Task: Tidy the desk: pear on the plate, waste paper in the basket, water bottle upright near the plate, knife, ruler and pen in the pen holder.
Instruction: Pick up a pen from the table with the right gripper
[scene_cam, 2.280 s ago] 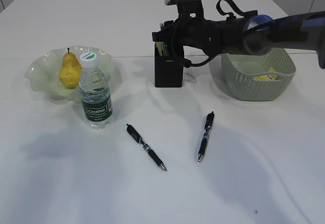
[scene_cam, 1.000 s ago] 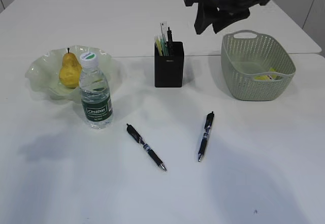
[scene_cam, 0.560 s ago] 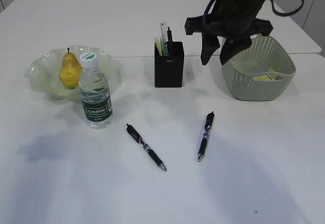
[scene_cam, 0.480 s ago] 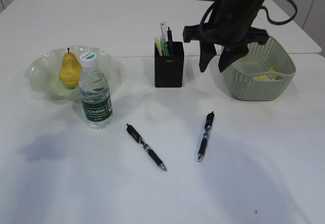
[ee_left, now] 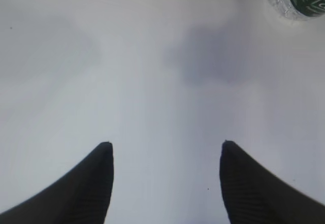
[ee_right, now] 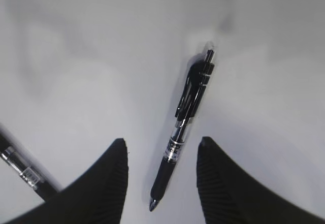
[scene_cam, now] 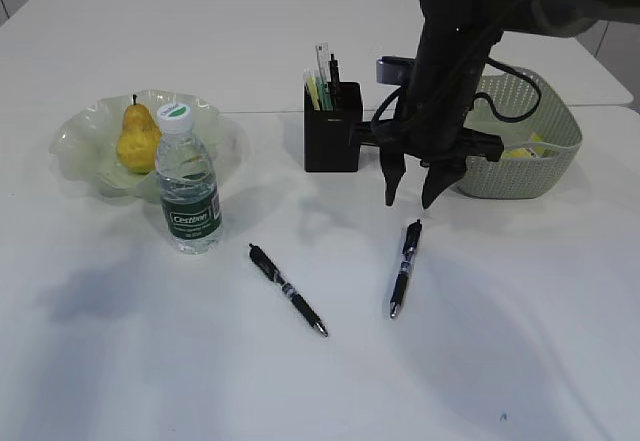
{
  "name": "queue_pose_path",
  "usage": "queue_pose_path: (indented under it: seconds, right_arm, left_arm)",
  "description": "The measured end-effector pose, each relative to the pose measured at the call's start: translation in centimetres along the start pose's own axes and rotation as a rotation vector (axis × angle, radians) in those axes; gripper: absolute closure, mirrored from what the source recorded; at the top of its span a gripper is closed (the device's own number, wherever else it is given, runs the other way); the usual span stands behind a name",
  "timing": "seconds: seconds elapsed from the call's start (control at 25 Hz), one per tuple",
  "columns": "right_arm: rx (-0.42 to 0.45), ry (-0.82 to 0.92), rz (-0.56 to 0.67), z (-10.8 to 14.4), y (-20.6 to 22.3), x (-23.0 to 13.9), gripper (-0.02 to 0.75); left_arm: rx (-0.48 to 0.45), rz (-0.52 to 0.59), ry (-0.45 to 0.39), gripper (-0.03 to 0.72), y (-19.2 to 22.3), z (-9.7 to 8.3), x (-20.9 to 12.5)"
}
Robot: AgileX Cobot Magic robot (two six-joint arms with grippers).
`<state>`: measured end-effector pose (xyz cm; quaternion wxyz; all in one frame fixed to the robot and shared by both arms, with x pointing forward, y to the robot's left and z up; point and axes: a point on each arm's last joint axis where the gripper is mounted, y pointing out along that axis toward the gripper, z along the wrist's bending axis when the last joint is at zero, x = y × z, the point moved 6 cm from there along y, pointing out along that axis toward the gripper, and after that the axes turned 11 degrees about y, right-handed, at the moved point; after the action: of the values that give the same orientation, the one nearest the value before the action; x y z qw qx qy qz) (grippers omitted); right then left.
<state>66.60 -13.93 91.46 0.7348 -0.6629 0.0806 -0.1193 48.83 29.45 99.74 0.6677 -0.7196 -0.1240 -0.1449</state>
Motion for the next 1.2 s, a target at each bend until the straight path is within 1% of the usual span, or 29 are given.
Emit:
queue_pose_path:
  seconds: [0.32,0.56,0.68,0.92,1.08,1.2]
  right_arm:
    - [-0.024,0.111,0.032,-2.4,1.8,1.5,0.396]
    - [-0.004,0.186,0.097,-1.9,3.7,1.0,0.395]
    - [-0.009,0.237,0.116,-1.9,4.4,0.8,0.395]
    - [-0.008,0.278,0.112,-1.8,4.5,0.9,0.395]
    - [0.003,0.281,0.096,-1.7,4.6,1.2,0.394]
    - [-0.008,0.274,0.082,-1.9,4.6,1.4,0.394]
  left_arm:
    - [-0.001,0.008,0.0,0.223,0.0,0.0,-0.1]
    - [-0.001,0.008,0.0,0.223,0.0,0.0,-0.1]
    - [-0.001,0.008,0.0,0.223,0.0,0.0,-0.1]
    - [-0.001,0.01,0.0,0.223,0.0,0.0,-0.2]
    - [-0.001,0.01,0.0,0.223,0.0,0.0,-0.2]
    - [-0.001,0.01,0.0,0.223,0.0,0.0,-0.2]
